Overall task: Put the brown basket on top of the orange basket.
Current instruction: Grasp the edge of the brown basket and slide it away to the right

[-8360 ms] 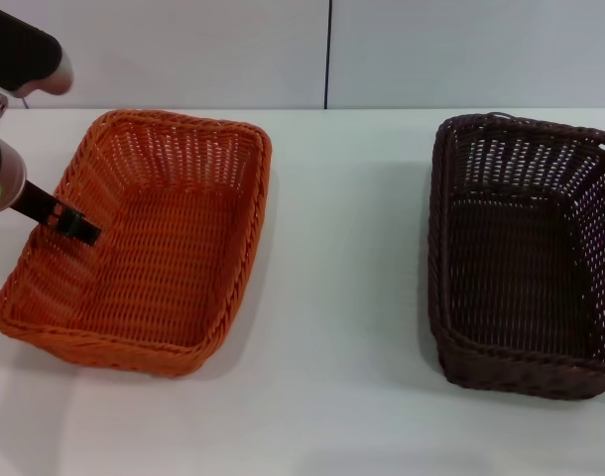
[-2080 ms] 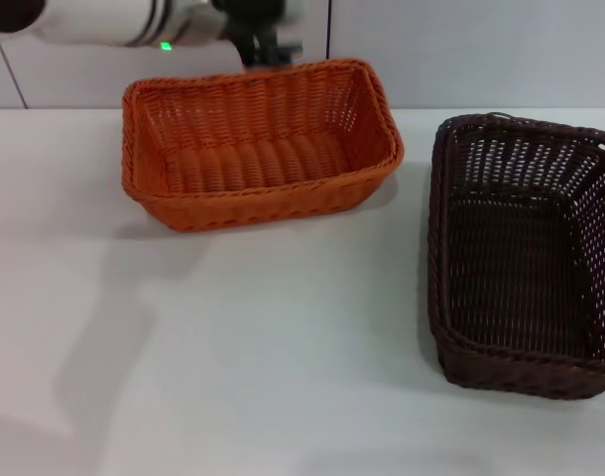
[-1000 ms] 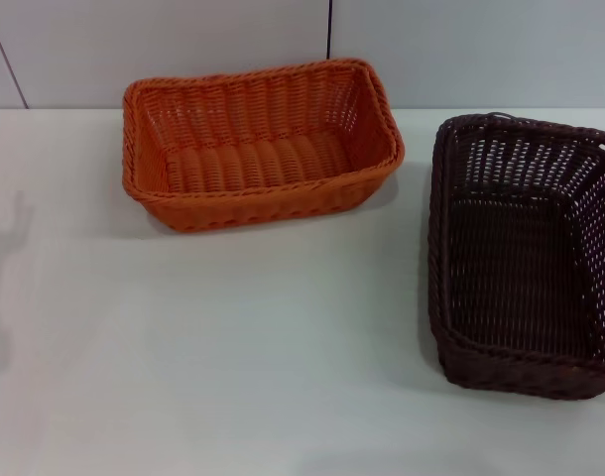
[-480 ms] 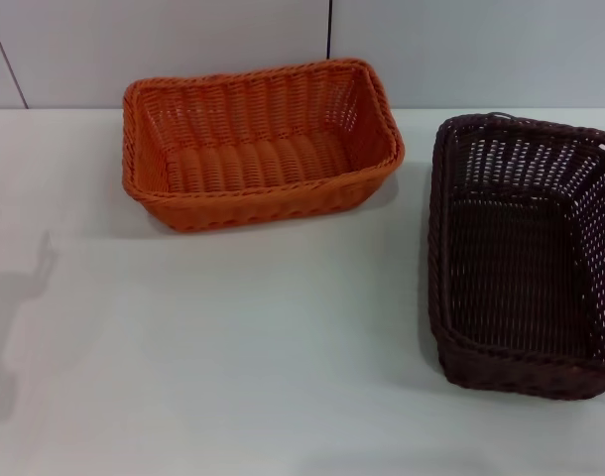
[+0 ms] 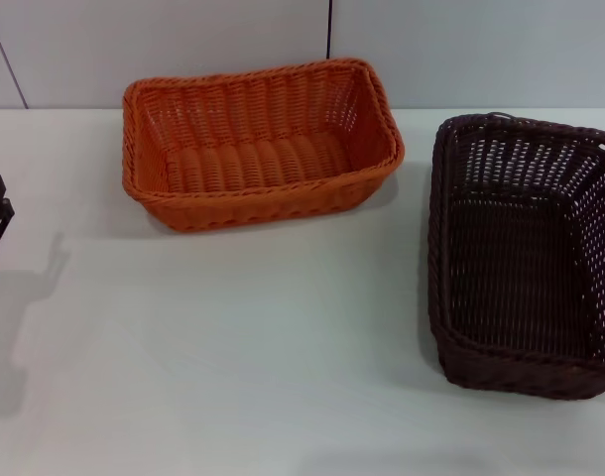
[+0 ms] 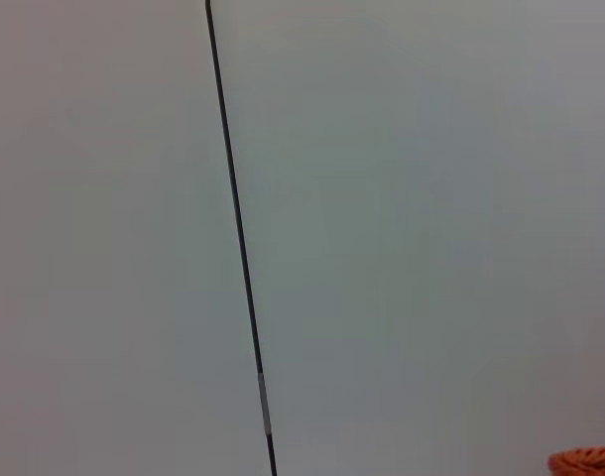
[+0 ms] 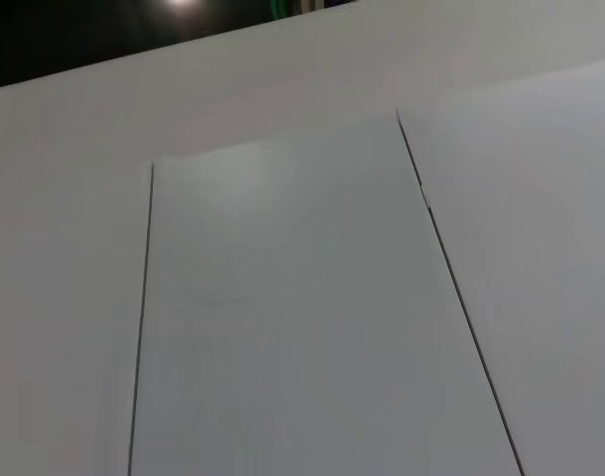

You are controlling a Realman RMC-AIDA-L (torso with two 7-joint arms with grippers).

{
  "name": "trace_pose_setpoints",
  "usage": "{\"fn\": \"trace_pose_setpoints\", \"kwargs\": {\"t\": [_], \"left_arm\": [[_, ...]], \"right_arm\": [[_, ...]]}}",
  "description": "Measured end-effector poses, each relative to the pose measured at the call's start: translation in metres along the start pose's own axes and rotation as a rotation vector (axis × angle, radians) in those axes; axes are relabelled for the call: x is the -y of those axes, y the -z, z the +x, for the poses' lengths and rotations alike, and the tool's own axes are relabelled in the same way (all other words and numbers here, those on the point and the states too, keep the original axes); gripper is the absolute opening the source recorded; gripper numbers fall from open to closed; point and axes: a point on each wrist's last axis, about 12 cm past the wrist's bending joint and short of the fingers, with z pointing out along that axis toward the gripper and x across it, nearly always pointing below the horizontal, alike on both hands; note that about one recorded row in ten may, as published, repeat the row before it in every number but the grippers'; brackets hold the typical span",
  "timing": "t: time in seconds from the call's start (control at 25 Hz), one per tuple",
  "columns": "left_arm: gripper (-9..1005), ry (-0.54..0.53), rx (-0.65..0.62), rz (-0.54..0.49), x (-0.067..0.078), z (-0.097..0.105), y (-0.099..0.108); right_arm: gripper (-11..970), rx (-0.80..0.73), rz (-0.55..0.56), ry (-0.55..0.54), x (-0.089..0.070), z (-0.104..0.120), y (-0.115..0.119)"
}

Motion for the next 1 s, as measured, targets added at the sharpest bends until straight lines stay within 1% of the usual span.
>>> {"fn": "trace_pose_setpoints", "kwargs": {"t": [0.12,0.16,0.2,0.24,0.28,0.32,0.36,0.4,0.44,0.48,0.52,0.6,0.64,0.68,0.76,0.8,0.84,0.88,0.92,0.96,1.0], "left_arm": [[808,0.001,-0.011,0.008,0.002,0.001,-0.004],[808,0.003,-0.014,0.011,0.002,0.002,-0.005],[808,0.009,-0.018,0.012,0.002,0.003,-0.007],[808,0.009,-0.018,0.012,0.002,0.003,-0.007],[808,0.016,-0.02,0.014,0.002,0.003,-0.008],[808,0.016,-0.02,0.014,0.002,0.003,-0.008],[808,0.016,-0.02,0.014,0.002,0.003,-0.008],[808,0.016,-0.02,0.014,0.002,0.003,-0.008],[808,0.021,-0.022,0.016,0.002,0.003,-0.009],[808,0.021,-0.022,0.016,0.002,0.003,-0.009],[808,0.024,-0.025,0.021,0.002,0.003,-0.012],[808,0.023,-0.024,0.023,0.003,0.003,-0.013],[808,0.023,-0.024,0.023,0.003,0.003,-0.013],[808,0.023,-0.024,0.024,0.003,0.003,-0.014],[808,0.023,-0.025,0.025,0.003,0.003,-0.015],[808,0.023,-0.025,0.025,0.003,0.003,-0.015],[808,0.024,-0.028,0.026,0.003,0.003,-0.016],[808,0.024,-0.029,0.027,0.004,0.002,-0.017],[808,0.024,-0.033,0.029,0.005,0.002,-0.02],[808,0.024,-0.033,0.029,0.005,0.002,-0.02],[808,0.024,-0.038,0.031,0.005,0.003,-0.022]], "right_arm": [[823,0.008,-0.003,-0.018,0.002,0.002,-0.006],[823,0.011,-0.009,-0.032,0.003,0.003,-0.01],[823,0.011,-0.023,-0.051,0.006,0.007,-0.019],[823,0.011,-0.023,-0.051,0.006,0.007,-0.019],[823,0.002,-0.038,-0.056,0.008,0.012,-0.029],[823,0.002,-0.038,-0.056,0.008,0.012,-0.029],[823,-0.015,-0.042,-0.064,0.01,0.016,-0.034],[823,-0.054,-0.052,-0.099,0.016,0.024,-0.046],[822,-0.054,-0.052,-0.099,0.016,0.024,-0.046],[822,-0.092,-0.078,-0.123,0.023,0.029,-0.056],[821,-0.092,-0.078,-0.123,0.023,0.029,-0.056],[820,-0.112,-0.137,-0.107,0.029,0.031,-0.074],[819,-0.112,-0.137,-0.107,0.029,0.031,-0.074],[819,-0.124,-0.146,-0.121,0.031,0.032,-0.08],[818,-0.173,-0.181,-0.167,0.036,0.034,-0.096],[818,-0.234,-0.227,-0.166,0.037,0.037,-0.11],[817,-0.234,-0.227,-0.166,0.037,0.037,-0.11],[817,-0.267,-0.253,-0.146,0.036,0.039,-0.119],[817,-0.319,-0.282,-0.126,0.033,0.041,-0.134],[817,-0.319,-0.282,-0.126,0.033,0.041,-0.134],[817,-0.39,-0.299,-0.145,0.029,0.043,-0.149]]}}
